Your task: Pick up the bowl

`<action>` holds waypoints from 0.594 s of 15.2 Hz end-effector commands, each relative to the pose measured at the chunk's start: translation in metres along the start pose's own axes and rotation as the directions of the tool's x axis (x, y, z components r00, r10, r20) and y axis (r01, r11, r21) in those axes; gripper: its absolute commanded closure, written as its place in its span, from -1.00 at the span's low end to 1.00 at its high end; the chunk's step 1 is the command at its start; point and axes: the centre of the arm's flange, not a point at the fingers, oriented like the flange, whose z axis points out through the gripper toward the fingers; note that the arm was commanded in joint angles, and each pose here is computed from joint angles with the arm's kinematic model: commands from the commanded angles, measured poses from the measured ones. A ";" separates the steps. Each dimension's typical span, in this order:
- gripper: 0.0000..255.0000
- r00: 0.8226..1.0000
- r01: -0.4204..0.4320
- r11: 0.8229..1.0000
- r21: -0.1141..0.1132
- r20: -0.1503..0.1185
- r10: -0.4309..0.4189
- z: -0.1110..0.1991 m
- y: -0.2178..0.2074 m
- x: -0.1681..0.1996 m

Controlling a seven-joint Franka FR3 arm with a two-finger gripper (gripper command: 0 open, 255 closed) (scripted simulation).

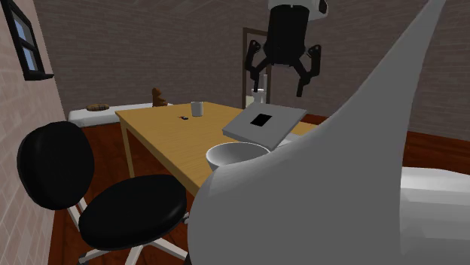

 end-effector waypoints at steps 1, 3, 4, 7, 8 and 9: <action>-1.00 1.000 0.000 1.000 0.000 0.000 0.000 0.000 0.000 0.000; -1.00 1.000 -0.013 1.000 0.017 -0.003 0.013 0.023 0.005 0.012; -1.00 1.000 -0.019 0.999 0.026 -0.004 0.020 0.035 0.007 0.018; -1.00 0.999 -0.039 0.998 0.052 -0.008 0.039 0.069 0.014 0.036; -1.00 0.999 -0.045 0.997 0.061 -0.009 0.046 0.081 0.016 0.043; -1.00 0.999 -0.051 0.996 0.070 -0.010 0.052 0.093 0.018 0.049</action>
